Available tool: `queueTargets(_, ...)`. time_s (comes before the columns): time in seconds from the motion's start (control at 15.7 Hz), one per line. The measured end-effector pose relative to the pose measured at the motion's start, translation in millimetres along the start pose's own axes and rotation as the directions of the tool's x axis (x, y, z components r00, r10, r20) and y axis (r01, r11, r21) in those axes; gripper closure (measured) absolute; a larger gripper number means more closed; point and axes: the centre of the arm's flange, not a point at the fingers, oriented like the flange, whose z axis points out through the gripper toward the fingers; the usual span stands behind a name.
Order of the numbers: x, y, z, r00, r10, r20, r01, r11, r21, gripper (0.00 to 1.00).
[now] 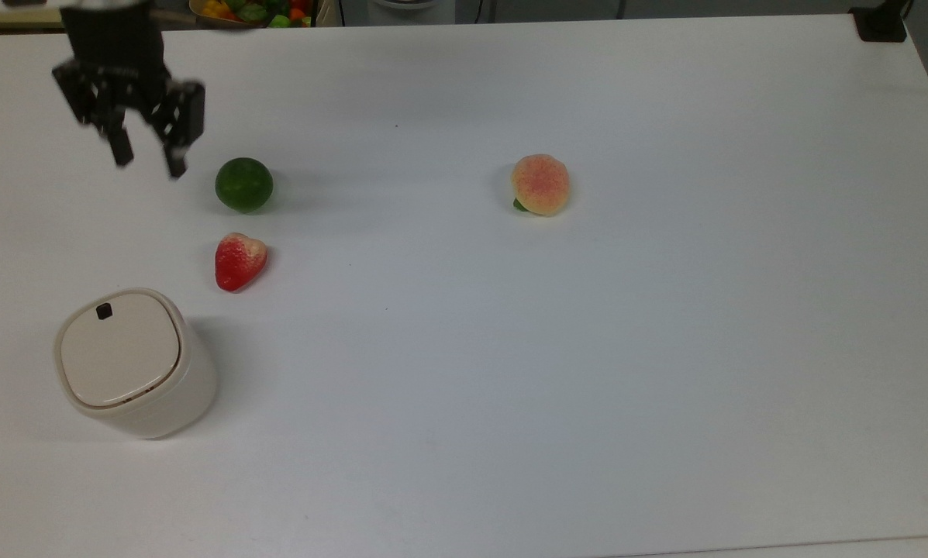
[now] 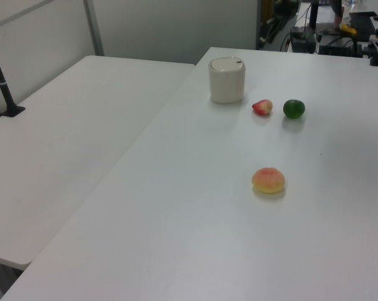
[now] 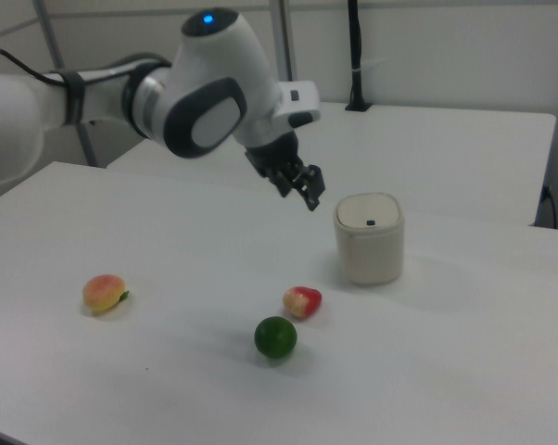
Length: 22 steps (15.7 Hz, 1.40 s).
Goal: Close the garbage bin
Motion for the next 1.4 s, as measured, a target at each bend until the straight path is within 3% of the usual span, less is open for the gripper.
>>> queueTargets(0.26,-20.0,-9.5,-48.4,0.993,-0.006,0.118,0.002,1.0,0.031,0.0)
queueTargets(0.57,-49.0,-46.6,-122.7,0.965,-0.05,0.257,0.031,0.997,0.077,0.0)
queueTargets(0.7,-54.5,-70.5,-137.6,0.962,-0.056,0.267,0.034,0.996,0.086,0.0)
queueTargets(1.02,-63.8,-135.8,-137.2,0.951,-0.143,0.276,0.114,0.987,0.117,0.0)
queueTargets(1.21,-63.9,-144.8,-125.4,0.928,-0.263,0.265,0.237,0.963,0.129,0.0)
queueTargets(1.4,-62.2,-145.0,-118.3,0.918,-0.299,0.26,0.274,0.953,0.131,0.0)
